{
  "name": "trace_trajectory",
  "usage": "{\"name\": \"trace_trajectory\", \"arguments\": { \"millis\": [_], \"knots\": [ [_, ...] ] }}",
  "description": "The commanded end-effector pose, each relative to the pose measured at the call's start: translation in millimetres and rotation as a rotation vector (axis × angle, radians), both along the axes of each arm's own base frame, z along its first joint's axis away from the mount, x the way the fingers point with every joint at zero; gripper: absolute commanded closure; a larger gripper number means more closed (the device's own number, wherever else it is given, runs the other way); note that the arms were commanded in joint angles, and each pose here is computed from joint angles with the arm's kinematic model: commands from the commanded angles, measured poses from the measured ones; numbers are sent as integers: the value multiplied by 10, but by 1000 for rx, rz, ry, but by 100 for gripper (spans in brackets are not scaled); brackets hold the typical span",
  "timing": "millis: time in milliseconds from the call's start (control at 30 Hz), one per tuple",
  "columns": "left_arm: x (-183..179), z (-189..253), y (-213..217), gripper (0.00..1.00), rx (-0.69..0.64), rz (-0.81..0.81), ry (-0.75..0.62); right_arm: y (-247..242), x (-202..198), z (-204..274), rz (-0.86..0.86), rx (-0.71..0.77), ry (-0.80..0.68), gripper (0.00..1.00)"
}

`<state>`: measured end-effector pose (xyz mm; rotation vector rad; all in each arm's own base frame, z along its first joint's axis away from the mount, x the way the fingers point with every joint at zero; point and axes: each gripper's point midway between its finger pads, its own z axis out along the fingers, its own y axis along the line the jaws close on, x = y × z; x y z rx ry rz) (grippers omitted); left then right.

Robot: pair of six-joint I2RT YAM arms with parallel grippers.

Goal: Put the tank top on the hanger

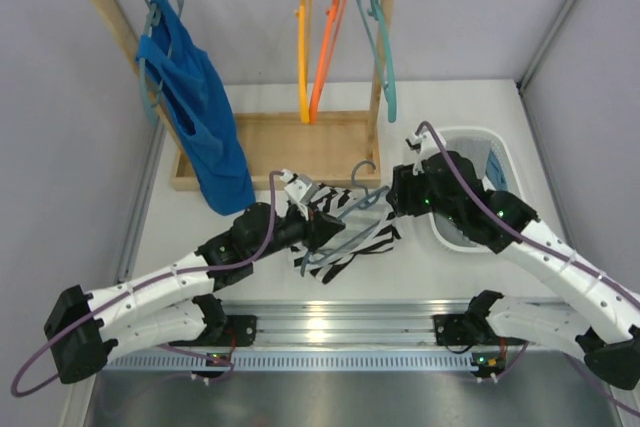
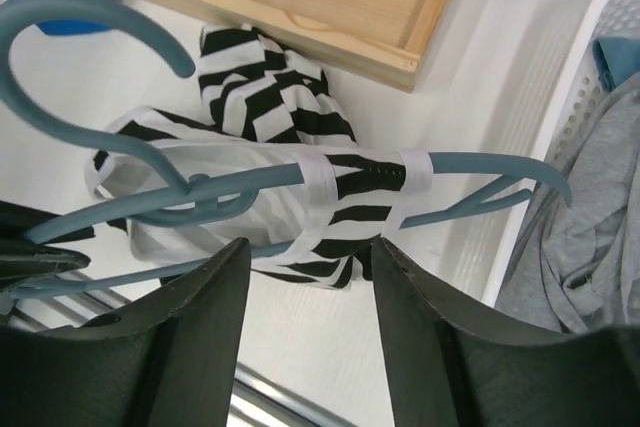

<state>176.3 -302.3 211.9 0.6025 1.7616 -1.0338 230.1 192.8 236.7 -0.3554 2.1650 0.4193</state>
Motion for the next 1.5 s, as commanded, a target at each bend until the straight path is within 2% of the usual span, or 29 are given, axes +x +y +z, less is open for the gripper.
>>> {"name": "trace_trajectory", "arguments": {
  "millis": [0,100,300,467,733,867,1233,1333,1433,1467],
  "knots": [
    [87,349,-62,100,-122,24,-74,40,5,373,13,138,-149,47],
    [77,341,-85,100,-120,12,-71,149,-67,452,84,192,-205,42],
    [81,310,-128,100,-110,0,-62,336,-44,443,136,144,-263,42],
    [84,319,-157,100,-108,-10,-62,474,72,373,157,97,-266,49],
    [75,326,-172,100,-105,-18,-62,589,148,249,160,82,-254,50],
    [74,313,-175,100,-103,-16,-61,646,167,200,153,88,-241,58],
    [77,323,-176,100,-100,-14,-67,720,197,78,119,76,-241,61],
    [72,328,-169,100,-101,-14,-68,739,198,51,113,79,-242,64],
    [76,314,-171,100,-98,-12,-64,736,204,26,100,82,-244,76],
    [77,306,-169,100,-98,-10,-62,729,218,8,93,77,-242,87]
  ]
}}
